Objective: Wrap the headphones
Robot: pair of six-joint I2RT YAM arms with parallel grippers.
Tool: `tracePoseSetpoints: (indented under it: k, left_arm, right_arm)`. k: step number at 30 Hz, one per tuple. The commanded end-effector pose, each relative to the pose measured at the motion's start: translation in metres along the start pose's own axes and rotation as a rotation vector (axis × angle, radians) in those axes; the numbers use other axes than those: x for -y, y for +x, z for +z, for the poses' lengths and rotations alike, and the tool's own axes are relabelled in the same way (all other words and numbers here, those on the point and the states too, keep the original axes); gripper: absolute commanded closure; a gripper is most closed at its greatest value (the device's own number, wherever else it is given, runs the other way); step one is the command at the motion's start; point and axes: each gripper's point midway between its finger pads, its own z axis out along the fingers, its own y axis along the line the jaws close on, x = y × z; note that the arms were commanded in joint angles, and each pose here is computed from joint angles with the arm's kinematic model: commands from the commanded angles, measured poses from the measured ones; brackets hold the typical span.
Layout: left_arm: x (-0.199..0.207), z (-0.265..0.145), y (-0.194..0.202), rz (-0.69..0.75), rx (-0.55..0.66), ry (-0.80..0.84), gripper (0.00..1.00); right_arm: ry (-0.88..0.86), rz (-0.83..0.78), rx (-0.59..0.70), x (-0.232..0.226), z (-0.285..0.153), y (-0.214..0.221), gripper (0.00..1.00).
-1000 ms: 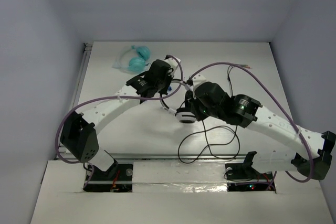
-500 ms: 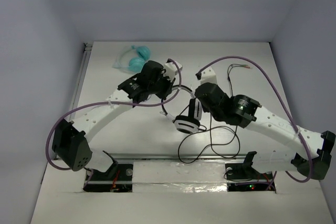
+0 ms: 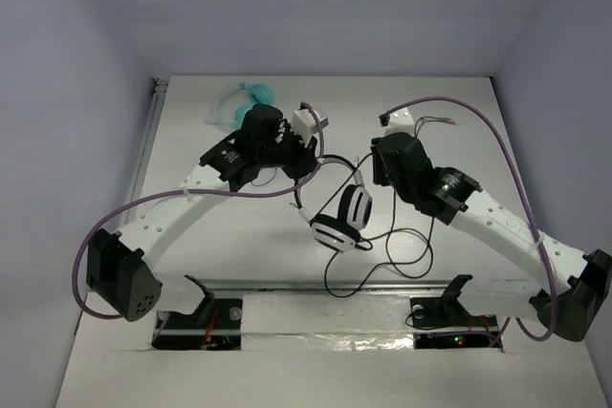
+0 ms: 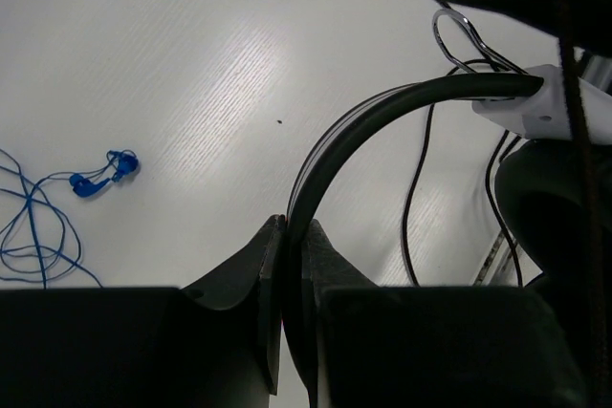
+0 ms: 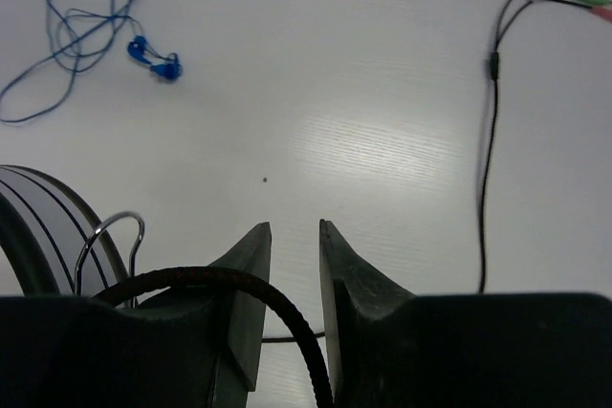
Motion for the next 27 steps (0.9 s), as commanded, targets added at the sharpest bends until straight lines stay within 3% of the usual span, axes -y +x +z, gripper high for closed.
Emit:
tracePoseSetpoints:
  k: [1, 6, 12, 17, 19, 27]
  left_arm:
    - [0.023, -0.023, -0.04, 0.011, 0.147, 0.136, 1.0]
    - [0.013, -0.043, -0.067, -0.037, 0.234, 0.126, 1.0]
    - [-0.006, -0.069, -0.107, -0.128, 0.349, -0.002, 1.0]
    - [-0.007, -0.085, -0.143, -0.179, 0.434, 0.006, 1.0]
    - [-0.003, -0.097, -0.162, -0.181, 0.47, 0.009, 1.0]
    - [-0.009, -0.122, -0.211, -0.275, 0.575, -0.015, 1.0]
  right_arm:
    - [-0.152, 0.112, 0.09, -0.026, 0.002, -0.023, 0.67]
    - [-0.345, 0.235, 0.117, -0.045, 0.002, -0.012, 0.66]
    - [-0.525, 0.356, 0.281, -0.063, -0.012, -0.024, 0.66]
    - [-0.636, 0.38, 0.342, -0.076, -0.013, -0.017, 0.55]
    - [-0.679, 0.385, 0.367, -0.083, -0.012, -0.017, 0.54]
    - [-0.835, 0.4, 0.306, -0.11, -0.003, 0.025, 0.52]
